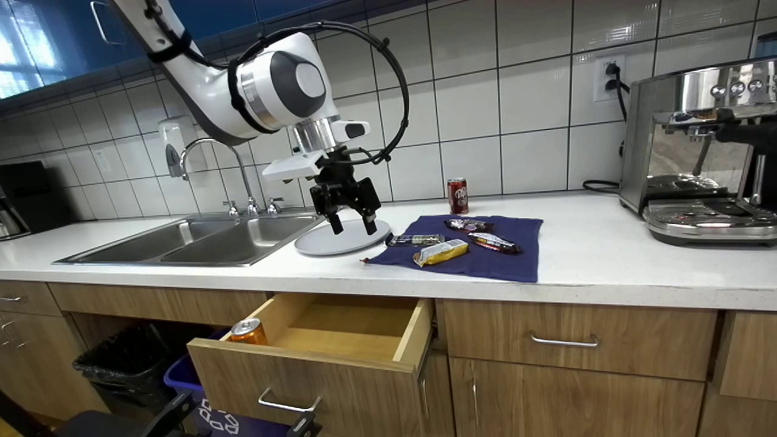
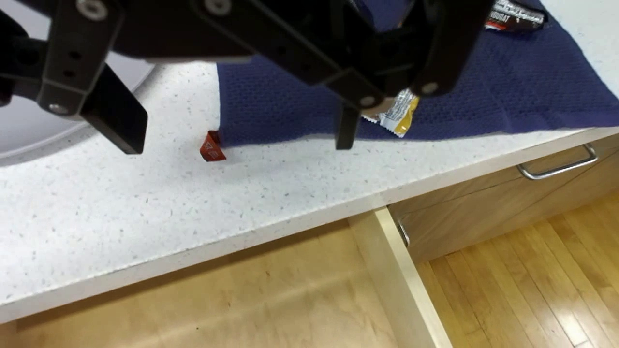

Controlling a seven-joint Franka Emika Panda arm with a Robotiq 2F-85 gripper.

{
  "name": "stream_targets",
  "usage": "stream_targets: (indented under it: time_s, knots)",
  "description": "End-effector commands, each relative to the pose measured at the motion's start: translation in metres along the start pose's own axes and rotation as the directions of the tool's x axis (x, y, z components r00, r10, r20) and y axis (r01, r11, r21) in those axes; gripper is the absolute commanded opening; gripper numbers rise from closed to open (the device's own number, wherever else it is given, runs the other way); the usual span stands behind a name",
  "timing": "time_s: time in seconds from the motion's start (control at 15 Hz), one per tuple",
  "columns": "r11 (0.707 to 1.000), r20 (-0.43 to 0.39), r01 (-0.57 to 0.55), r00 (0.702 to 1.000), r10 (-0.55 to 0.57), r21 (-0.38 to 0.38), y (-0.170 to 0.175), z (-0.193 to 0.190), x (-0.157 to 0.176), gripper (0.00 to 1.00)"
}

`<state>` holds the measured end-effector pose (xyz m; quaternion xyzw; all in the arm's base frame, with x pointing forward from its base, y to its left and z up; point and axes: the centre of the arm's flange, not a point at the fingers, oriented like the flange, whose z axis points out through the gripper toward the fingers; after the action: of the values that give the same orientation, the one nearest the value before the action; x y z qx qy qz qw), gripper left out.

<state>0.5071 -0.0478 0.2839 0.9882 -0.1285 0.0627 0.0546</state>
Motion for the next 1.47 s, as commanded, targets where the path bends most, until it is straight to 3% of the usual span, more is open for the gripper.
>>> stream_targets:
  time_s: [0.0, 0.6, 1.4]
  knots:
    - [0.998, 0.03, -0.066, 0.997, 0.066, 0.021, -0.015, 0.004, 0.037, 1.0]
    - [0.965, 0.052, -0.254, 0.967, 0.251, 0.064, -0.031, 0.031, 0.086, 1.0]
    - [0.893, 0.065, -0.444, 0.895, 0.44, 0.075, -0.009, 0.053, 0.127, 1.0]
